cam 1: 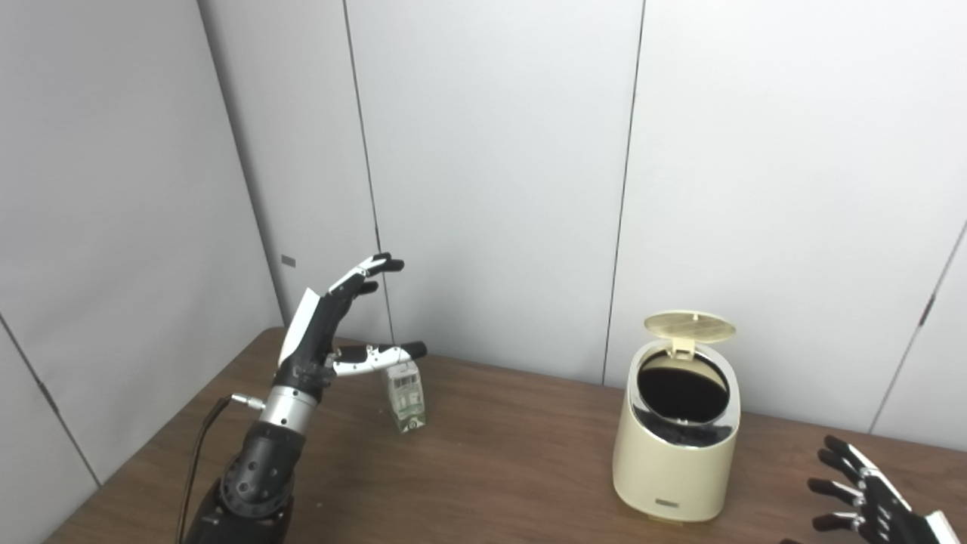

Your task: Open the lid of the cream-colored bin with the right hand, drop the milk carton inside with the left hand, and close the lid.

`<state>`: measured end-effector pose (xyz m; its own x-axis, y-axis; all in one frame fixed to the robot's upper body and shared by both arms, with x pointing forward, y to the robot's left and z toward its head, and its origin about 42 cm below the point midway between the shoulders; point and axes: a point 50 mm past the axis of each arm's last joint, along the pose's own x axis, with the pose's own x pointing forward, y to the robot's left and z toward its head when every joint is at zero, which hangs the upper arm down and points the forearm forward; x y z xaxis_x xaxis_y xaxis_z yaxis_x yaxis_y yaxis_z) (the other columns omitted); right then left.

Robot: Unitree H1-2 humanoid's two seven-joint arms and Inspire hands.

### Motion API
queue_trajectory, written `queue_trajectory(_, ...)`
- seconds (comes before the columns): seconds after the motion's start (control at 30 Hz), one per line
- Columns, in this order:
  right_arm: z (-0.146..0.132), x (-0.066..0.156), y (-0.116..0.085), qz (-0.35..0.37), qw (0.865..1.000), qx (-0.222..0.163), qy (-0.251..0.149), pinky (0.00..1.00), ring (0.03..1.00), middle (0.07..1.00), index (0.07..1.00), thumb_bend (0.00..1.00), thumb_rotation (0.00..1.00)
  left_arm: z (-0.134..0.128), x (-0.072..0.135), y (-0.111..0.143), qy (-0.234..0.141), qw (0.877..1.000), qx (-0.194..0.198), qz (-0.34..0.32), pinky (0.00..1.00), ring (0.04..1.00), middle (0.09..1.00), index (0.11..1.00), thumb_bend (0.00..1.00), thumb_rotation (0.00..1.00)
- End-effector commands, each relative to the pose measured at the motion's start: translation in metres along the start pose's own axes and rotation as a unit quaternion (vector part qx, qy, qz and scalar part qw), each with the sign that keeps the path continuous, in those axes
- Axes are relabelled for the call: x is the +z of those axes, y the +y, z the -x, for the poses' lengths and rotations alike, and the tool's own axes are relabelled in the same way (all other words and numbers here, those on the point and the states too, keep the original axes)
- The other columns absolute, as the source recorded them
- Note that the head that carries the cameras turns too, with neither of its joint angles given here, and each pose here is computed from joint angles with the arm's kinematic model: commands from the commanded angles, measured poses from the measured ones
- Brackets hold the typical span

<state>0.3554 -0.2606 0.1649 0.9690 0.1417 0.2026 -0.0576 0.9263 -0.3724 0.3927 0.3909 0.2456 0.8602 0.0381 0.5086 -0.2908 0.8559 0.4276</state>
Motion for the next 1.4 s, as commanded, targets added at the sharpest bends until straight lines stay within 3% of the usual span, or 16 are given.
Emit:
queue_trajectory(0.0, -0.012, 0.021, -0.01, 0.004, 0.998, -0.01, -0.055, 0.56, 0.774, 0.881, 0.886, 0.82, 0.32, -0.022, 0.014, 0.018, -0.038, 0.999, 0.024, -0.013, 0.93, 0.963, 0.954, 0.896, 0.87, 0.2)
queue_trajectory(0.37, -0.007, 0.02, -0.008, 0.002, 0.999, -0.006, -0.046, 0.56, 0.746, 0.884, 0.872, 0.84, 0.36, -0.014, -0.035, 0.004, 0.038, 0.999, 0.022, 0.023, 0.96, 0.985, 0.995, 0.975, 1.0, 0.3)
queue_trajectory(0.57, -0.005, 0.02, -0.01, 0.004, 0.999, -0.006, -0.045, 0.56, 0.74, 0.883, 0.87, 0.84, 0.35, -0.004, -0.054, 0.0, 0.077, 0.997, 0.017, 0.022, 0.94, 0.987, 1.0, 1.0, 1.0, 0.34)
queue_trajectory(0.73, -0.002, 0.02, -0.013, 0.006, 0.999, -0.007, -0.045, 0.56, 0.736, 0.881, 0.867, 0.84, 0.35, 0.004, -0.064, -0.007, 0.108, 0.993, 0.02, 0.04, 0.94, 0.987, 1.0, 1.0, 1.0, 0.34)
queue_trajectory(0.9, -0.001, 0.021, -0.015, 0.004, 0.999, -0.007, -0.044, 0.57, 0.744, 0.882, 0.867, 0.85, 0.35, 0.01, -0.074, -0.014, 0.123, 0.992, 0.025, 0.02, 0.85, 0.931, 0.993, 1.0, 1.0, 0.36)
queue_trajectory(1.03, 0.001, 0.021, -0.017, 0.005, 0.999, -0.006, -0.044, 0.57, 0.737, 0.877, 0.868, 0.86, 0.37, 0.015, -0.081, -0.021, 0.139, 0.99, 0.026, 0.019, 0.91, 0.937, 0.984, 1.0, 1.0, 0.35)
queue_trajectory(1.13, 0.002, 0.021, -0.018, 0.005, 0.999, -0.007, -0.042, 0.57, 0.733, 0.877, 0.864, 0.87, 0.37, 0.02, -0.086, -0.028, 0.147, 0.989, 0.027, 0.018, 0.84, 0.91, 0.969, 1.0, 0.98, 0.35)
queue_trajectory(1.37, 0.008, 0.02, -0.019, 0.009, 0.999, 0.005, -0.041, 0.58, 0.744, 0.877, 0.857, 0.87, 0.4, 0.029, -0.094, -0.046, 0.173, 0.984, 0.033, 0.029, 0.82, 0.883, 0.934, 1.0, 0.95, 0.34)
